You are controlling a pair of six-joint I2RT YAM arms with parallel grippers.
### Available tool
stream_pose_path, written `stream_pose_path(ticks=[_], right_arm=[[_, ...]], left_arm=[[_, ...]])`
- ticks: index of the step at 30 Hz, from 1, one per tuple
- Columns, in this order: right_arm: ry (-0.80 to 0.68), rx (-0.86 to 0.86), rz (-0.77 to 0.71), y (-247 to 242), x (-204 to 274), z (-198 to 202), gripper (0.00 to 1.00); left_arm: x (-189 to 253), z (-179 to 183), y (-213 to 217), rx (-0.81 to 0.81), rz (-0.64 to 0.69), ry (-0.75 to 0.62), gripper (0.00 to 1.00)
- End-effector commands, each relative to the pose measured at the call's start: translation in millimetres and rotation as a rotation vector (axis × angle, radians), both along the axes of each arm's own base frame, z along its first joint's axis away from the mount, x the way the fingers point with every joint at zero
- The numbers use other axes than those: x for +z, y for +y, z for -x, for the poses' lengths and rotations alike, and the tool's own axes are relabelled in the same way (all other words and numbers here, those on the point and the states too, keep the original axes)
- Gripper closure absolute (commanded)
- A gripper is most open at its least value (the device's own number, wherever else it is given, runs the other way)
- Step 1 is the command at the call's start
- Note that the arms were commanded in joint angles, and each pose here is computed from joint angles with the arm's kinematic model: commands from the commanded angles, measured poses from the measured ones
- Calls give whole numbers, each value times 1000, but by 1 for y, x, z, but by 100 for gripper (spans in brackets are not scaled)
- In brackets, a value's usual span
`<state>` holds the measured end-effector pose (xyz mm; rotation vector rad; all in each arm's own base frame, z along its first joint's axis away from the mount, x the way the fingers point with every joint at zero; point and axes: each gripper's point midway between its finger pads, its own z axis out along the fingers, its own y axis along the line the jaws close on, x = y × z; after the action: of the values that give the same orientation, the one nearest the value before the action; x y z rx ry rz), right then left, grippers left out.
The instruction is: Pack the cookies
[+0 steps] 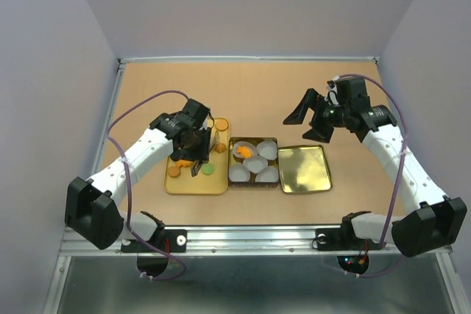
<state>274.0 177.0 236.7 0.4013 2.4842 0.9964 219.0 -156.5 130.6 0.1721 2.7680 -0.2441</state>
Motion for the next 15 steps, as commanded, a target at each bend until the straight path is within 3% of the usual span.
stream_pose_path(ticks=[1,12,15], right_arm=[[-46,33,-26,5,23,6,0],[-144,93,-151,12,85,41,0],[-144,150,-169,14,97,54,0]], left_arm=[[3,-4,-7,33,44,-13,60],[36,-33,-10,113,19,-76,71],[46,-33,-6,133,-3,-88,59]])
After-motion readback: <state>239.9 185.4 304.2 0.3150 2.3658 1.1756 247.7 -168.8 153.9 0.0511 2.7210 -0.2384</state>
